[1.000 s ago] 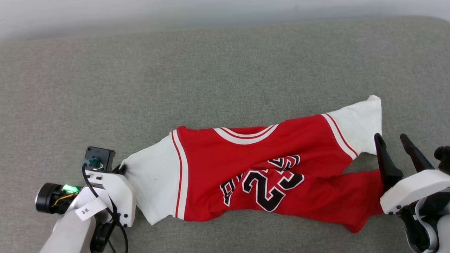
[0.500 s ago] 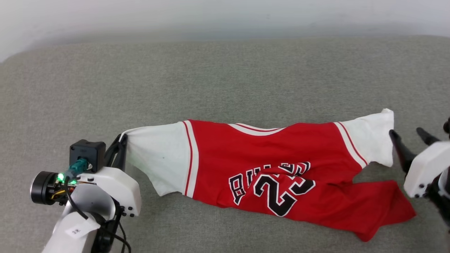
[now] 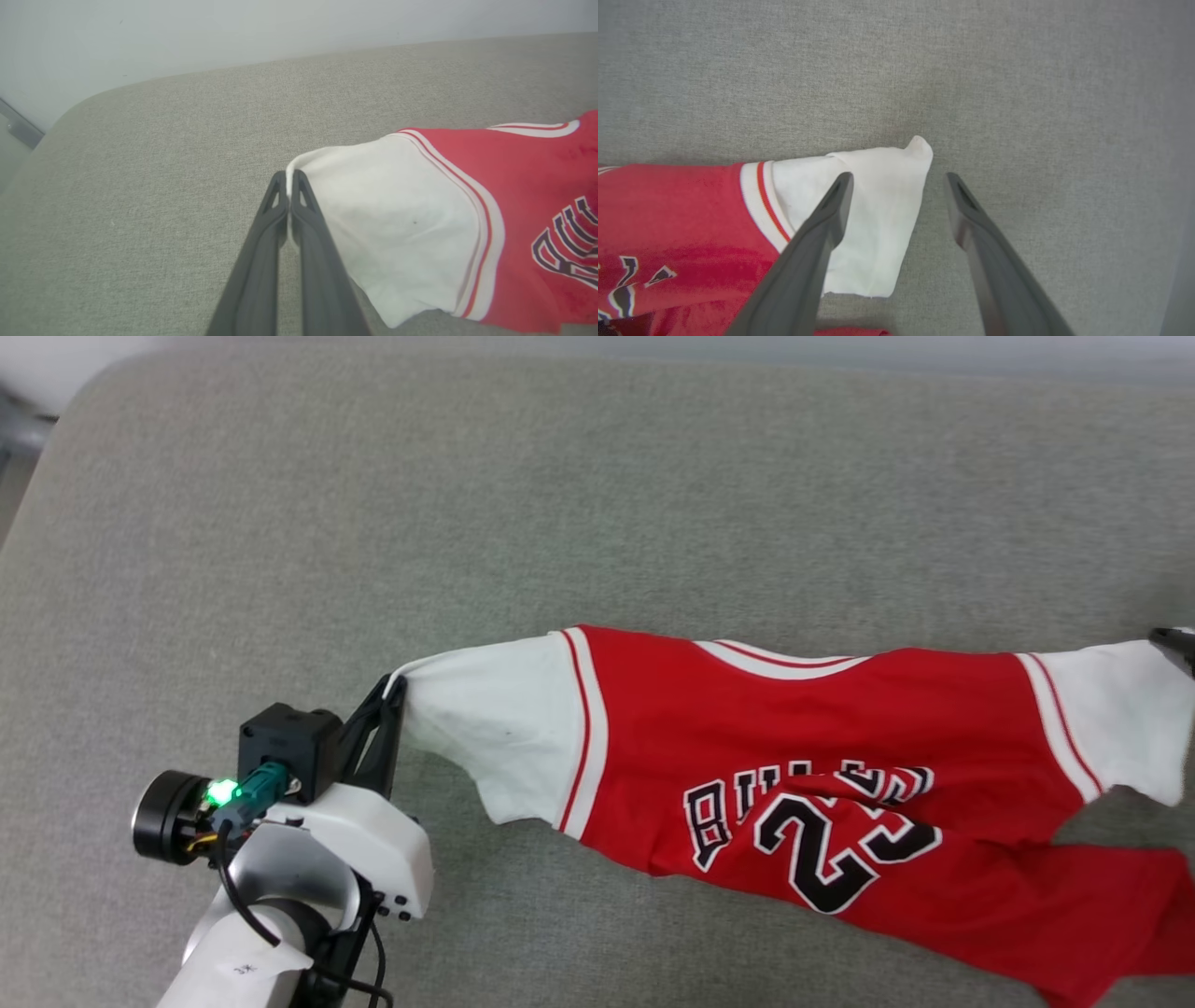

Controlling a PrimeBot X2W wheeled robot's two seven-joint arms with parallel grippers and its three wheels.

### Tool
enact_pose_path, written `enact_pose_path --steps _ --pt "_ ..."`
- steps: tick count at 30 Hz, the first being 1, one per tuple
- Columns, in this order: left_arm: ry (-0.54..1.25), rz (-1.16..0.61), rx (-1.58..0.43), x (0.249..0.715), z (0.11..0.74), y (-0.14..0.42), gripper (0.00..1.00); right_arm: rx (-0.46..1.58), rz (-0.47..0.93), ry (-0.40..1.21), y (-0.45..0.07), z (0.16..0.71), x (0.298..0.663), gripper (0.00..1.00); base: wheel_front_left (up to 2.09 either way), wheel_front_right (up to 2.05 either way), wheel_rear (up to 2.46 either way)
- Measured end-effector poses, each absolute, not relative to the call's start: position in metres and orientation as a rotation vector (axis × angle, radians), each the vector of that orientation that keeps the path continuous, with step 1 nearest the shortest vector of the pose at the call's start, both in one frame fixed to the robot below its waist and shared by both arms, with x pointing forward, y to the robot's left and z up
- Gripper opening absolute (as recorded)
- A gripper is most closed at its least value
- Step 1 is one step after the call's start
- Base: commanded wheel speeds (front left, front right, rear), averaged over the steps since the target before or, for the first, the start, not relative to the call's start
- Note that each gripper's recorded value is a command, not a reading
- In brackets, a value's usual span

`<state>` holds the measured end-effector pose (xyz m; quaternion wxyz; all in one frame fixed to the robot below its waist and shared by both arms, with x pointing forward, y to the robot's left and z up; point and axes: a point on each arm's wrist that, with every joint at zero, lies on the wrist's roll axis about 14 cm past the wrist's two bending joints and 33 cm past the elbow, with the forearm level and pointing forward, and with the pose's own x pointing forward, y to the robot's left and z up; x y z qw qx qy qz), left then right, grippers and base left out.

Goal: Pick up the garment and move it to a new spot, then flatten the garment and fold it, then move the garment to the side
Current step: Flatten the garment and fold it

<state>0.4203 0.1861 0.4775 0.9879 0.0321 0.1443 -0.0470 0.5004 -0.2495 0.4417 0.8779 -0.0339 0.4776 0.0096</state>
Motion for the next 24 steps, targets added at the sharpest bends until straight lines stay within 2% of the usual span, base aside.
enact_pose_path --steps 9,16,17,18,24 --pt "0.323 -0.082 0.071 0.424 0.464 0.191 0.00 -0.095 -0.016 1.178 -0.247 0.384 0.502 1.00 0.00 0.00 0.00" --pt "0.343 -0.077 0.077 0.424 0.457 0.194 0.00 -0.059 0.009 1.224 -0.235 0.361 0.496 1.00 0.00 0.00 0.00" --pt "0.344 -0.077 0.077 0.424 0.457 0.194 0.00 -0.060 0.012 1.223 -0.234 0.360 0.496 0.98 0.00 0.00 0.00" --pt "0.345 -0.078 0.078 0.424 0.457 0.194 0.00 -0.061 0.017 1.220 -0.233 0.358 0.495 0.00 0.00 0.00 0.00" --pt "0.340 -0.080 0.080 0.424 0.459 0.193 0.00 -0.036 0.046 1.148 -0.226 0.362 0.497 0.00 0.00 0.00 0.00"
